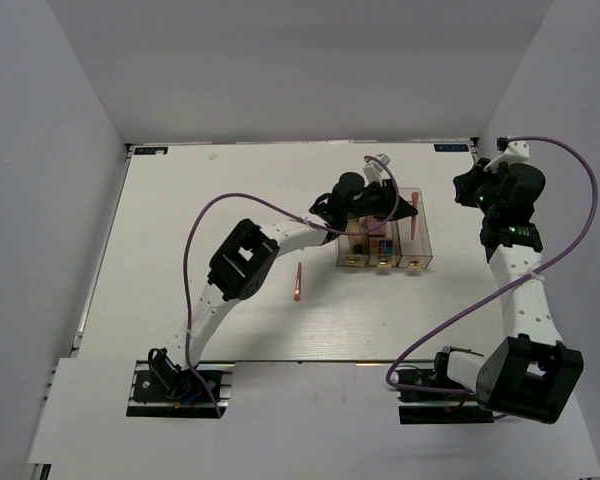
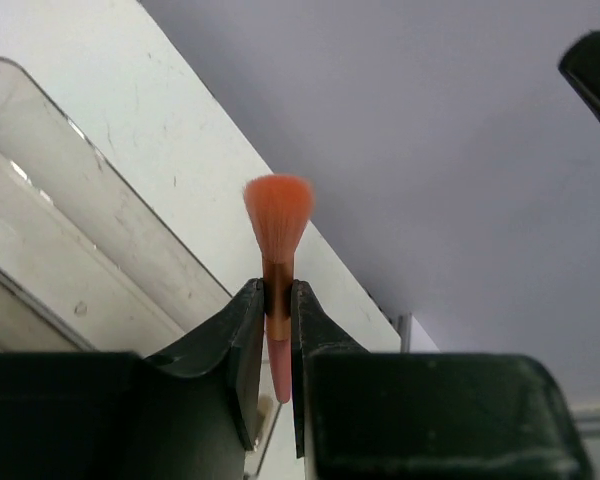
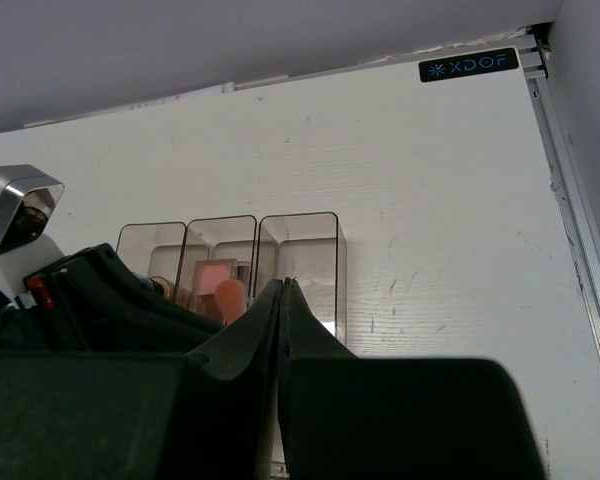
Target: Organize the makeup
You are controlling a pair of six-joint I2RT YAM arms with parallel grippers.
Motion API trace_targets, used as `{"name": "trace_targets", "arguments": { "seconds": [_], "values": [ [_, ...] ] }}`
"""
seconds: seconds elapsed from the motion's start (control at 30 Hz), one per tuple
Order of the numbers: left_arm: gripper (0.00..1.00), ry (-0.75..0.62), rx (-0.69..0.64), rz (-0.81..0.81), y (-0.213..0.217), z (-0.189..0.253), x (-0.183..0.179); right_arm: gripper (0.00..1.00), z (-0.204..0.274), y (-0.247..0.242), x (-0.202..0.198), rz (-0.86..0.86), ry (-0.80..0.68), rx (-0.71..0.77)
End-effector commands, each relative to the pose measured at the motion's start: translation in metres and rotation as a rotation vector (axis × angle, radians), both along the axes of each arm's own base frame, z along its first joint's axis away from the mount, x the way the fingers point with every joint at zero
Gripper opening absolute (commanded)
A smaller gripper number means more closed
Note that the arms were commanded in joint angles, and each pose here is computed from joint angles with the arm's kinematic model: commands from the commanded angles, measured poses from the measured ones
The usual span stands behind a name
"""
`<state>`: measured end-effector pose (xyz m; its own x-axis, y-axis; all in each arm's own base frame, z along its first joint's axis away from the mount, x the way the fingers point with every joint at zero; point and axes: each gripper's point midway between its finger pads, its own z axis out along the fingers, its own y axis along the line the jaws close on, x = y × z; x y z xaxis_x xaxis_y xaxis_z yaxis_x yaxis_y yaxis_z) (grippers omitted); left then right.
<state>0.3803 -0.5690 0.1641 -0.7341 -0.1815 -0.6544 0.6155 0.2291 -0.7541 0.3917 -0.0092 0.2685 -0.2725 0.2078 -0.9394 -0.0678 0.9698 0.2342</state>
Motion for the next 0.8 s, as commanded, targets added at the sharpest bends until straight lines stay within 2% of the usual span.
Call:
{"name": "trace_targets", "arguments": {
  "seconds": [0.0, 0.1, 0.23, 0.3, 0.43, 0.53, 0.57, 0.6, 0.7, 0.77],
  "values": [
    [0.22, -0.088, -0.069, 0.057, -0.015, 0.045, 0.008, 0.0, 0.022, 0.002, -0.001, 0.013, -0.081, 0.012],
    [0.3, -0.089, -0.028, 0.088, -0.015, 0.034, 0.016, 0.0, 0.02, 0.0, -0.002, 0.011, -0.078, 0.014],
    [0.5, -0.092, 0.02, 0.115, -0.011, 0.027, 0.02, 0.0, 0.021, -0.001, -0.002, 0.014, -0.081, 0.016],
    [0.54, -0.093, 0.036, 0.113, -0.01, 0.025, 0.019, 0.0, 0.019, 0.001, -0.001, 0.027, -0.078, 0.022],
    [0.56, -0.098, 0.031, 0.111, -0.01, 0.03, 0.019, 0.0, 0.02, 0.005, -0.001, 0.056, -0.082, 0.025],
    [0.49, -0.119, -0.001, 0.099, -0.01, 0.049, 0.016, 0.0, 0.023, 0.018, -0.004, 0.141, -0.094, 0.027],
    [0.39, -0.136, -0.021, 0.092, -0.01, 0.06, 0.014, 0.0, 0.024, 0.024, -0.006, 0.185, -0.102, 0.018],
    [0.34, -0.168, -0.045, 0.092, -0.008, 0.08, 0.013, 0.0, 0.026, 0.031, -0.009, 0.236, -0.111, 0.013],
    [0.18, -0.236, -0.081, 0.094, 0.0, 0.126, 0.007, 0.0, 0.03, 0.066, -0.029, 0.493, -0.15, 0.021],
    [0.11, -0.257, -0.066, 0.097, 0.006, 0.14, 0.003, 0.0, 0.037, 0.1, -0.058, 0.781, -0.213, 0.026]
  ]
}}
